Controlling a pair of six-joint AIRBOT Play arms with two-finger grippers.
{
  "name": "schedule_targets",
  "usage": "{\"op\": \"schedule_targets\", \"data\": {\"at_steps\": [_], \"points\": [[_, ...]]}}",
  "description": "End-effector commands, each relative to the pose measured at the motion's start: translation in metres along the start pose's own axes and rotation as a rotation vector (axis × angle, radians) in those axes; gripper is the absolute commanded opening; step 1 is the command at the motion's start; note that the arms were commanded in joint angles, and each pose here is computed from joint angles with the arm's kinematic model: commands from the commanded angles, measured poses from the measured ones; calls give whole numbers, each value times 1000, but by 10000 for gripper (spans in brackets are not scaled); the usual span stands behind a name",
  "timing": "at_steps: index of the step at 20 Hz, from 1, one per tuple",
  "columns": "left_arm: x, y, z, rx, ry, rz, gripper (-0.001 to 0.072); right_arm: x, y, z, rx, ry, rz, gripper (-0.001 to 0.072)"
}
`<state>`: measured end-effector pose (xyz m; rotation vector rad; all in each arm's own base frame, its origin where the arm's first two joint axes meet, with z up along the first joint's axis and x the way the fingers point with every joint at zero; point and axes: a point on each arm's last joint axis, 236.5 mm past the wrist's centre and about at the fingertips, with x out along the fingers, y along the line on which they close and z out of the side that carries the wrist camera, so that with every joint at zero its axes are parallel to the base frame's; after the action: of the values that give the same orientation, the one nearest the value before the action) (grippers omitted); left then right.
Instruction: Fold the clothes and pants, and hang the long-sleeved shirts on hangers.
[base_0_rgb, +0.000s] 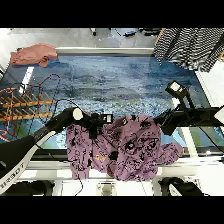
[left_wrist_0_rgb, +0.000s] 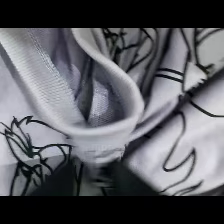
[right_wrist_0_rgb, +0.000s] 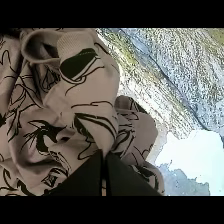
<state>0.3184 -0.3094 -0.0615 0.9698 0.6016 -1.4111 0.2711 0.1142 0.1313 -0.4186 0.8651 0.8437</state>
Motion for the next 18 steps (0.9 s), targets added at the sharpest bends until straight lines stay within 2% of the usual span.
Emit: {"op": "schedule_targets", "data": {"at_steps": [1,5,9,10,11,12,14,18], "points": [[3,10,3,1,-16,42,29,0,6,-12,-5,51,26,30],[-18,19,17,22,-42,95,28,3,3,-60,5,235,19,31],[-66,34,42,64,-94,202,28,16,-11,-60,12,204,-33,46],[-74,36,46,70,-102,221,28,17,-18,-53,9,175,-59,173],[-79,37,49,75,-107,232,28,18,-24,-43,5,132,-86,431],[-82,38,49,76,-110,238,28,19,-32,-29,2,72,-122,627],[-82,38,50,76,-110,238,28,27,-39,-16,-36,24,-124,630],[-83,38,50,76,-111,239,29,75,-53,-40,-44,129,-22,628]]}}
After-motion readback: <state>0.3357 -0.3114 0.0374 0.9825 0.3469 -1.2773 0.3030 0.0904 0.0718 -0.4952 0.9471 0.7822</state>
